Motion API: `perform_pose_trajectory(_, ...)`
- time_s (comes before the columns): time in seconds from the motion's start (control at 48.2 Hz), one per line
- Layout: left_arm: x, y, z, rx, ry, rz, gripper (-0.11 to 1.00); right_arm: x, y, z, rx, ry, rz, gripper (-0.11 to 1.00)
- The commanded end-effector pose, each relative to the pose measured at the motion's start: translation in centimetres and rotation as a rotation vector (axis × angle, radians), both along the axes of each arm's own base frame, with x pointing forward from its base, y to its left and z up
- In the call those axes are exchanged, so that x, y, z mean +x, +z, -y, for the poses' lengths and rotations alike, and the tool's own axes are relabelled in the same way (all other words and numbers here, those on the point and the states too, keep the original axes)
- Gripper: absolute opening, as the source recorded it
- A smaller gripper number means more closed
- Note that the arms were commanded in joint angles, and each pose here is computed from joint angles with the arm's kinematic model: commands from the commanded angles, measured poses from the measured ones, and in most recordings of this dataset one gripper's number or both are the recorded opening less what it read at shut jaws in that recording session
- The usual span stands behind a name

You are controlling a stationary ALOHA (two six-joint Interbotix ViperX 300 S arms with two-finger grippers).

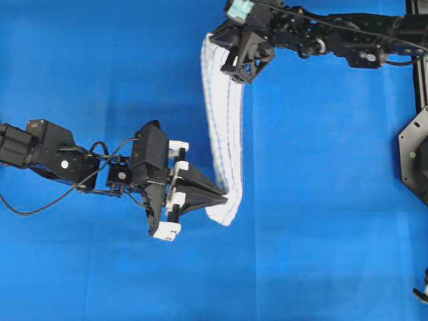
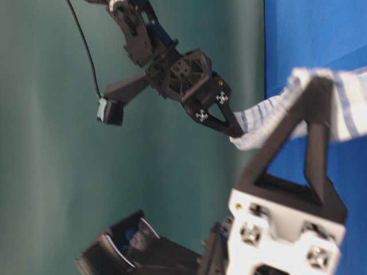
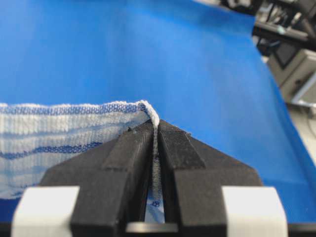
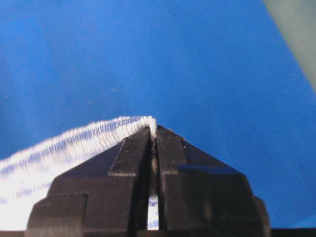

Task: Fold the blue towel.
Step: 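Lift the strip and rotate it to lie vertically on the table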

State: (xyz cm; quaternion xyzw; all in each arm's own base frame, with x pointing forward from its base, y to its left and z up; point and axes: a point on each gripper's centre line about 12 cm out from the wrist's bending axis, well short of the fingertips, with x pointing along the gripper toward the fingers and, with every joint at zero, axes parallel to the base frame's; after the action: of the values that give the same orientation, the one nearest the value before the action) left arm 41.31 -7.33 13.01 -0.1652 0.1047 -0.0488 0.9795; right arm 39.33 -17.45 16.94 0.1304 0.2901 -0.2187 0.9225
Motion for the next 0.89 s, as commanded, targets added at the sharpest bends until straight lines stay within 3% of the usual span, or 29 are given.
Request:
perform_pose_trajectory(0.0,-0.7,1.0,-0.3,-0.026,0.027,0.018,0.03,0.9,1.2,0.3,-0.011,0.006,0.025,-0.05)
perform_pose_trajectory(0.291,-2.9,-0.4,-1.0,-0.037,0.062,-0.043,0.03,2.4,0.9,0.1,-0.014,0.026,0.027,-0.05)
perform_pose_trajectory(0.602,-3.3,-1.1,-0.6,-0.056,0.077,-0.106,0.05,4.3,-0.1,0.1,-0.01,0.047,0.011,-0.01)
perform_pose_trajectory(0.664,-3.4,-1.6,-0.9,-0.075,0.107,-0.146,0.13,4.4,-0.2,0.1,-0.005,0.049,0.007,0.02)
perform_pose_trajectory(0.748,-3.4,-1.9,-1.0,-0.086,0.122,-0.179,0.34,4.5,-0.2,0.0,-0.002,0.051,0.005,0.12)
perform_pose_trajectory(0.872,-3.8,-2.3,-1.0,-0.088,0.123,-0.227,0.72,4.5,-0.3,-0.2,-0.002,0.055,0.005,0.42)
